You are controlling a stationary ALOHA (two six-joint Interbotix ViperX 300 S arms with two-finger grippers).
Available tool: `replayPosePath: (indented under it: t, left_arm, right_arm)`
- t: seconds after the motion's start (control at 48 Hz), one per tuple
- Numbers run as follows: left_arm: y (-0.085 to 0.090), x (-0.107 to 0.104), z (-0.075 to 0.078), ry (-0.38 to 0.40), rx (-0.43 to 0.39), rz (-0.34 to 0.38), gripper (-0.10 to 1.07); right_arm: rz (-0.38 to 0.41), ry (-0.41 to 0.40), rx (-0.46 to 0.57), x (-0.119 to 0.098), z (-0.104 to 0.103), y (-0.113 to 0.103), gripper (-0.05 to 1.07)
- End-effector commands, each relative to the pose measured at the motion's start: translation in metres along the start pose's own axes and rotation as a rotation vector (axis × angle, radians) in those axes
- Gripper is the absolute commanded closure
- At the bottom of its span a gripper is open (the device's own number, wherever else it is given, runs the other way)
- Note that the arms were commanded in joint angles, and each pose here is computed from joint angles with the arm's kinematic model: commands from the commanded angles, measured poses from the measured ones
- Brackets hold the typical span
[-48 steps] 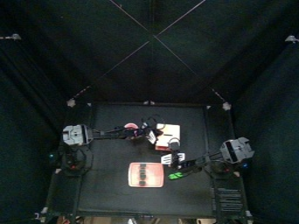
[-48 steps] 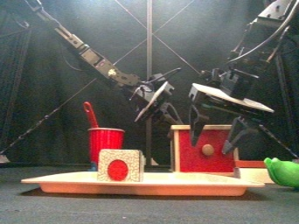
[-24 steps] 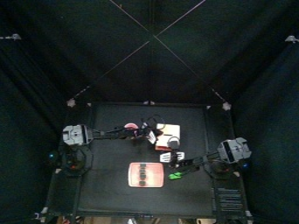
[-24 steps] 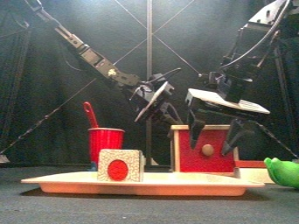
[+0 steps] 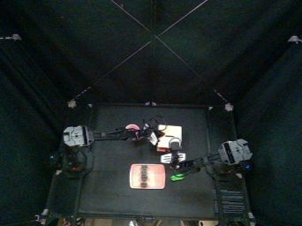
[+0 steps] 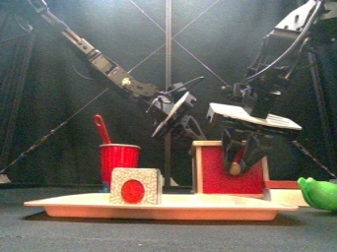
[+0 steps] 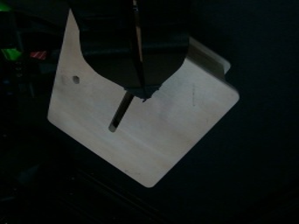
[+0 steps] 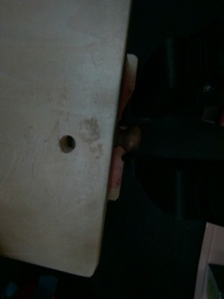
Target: Grab drawer handle
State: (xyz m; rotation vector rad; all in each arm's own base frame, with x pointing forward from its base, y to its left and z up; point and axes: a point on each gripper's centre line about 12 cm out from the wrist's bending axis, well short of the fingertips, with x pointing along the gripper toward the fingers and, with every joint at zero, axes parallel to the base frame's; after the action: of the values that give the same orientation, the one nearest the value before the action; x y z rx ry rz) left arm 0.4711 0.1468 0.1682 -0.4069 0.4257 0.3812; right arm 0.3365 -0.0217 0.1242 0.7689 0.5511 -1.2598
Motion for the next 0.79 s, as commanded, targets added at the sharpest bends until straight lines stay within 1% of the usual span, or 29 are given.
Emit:
replayPosePath:
  t: [0.0,0.208,0.271,0.583,0.771]
  left_arm:
    - [0.0,-0.002,0.01,-0.022,0.0,-0.002,0.8]
    - [-0.001,-0.002,0.009,-0.02,0.001,-0.003,0.8]
    - [0.0,-0.002,0.009,-0.019,0.0,-0.001,0.8]
    - [-0.001,-0.002,0.008,-0.014,0.001,-0.001,0.8]
    - [-0.001,-0.001,0.009,-0.016,-0.001,-0.002,0.8]
  right_arm:
    - [0.01,-0.002,0.031,-0.002,0.008,0.005,0.48]
    - [0.007,0.001,0.031,-0.002,0.006,0.005,0.6]
    - [0.006,0.001,0.029,-0.002,0.006,0.005,0.63]
    - [-0.003,0.0,0.027,-0.002,0.007,0.0,0.65]
    - [-0.045,-0.007,0.019,-0.002,0.009,-0.005,0.65]
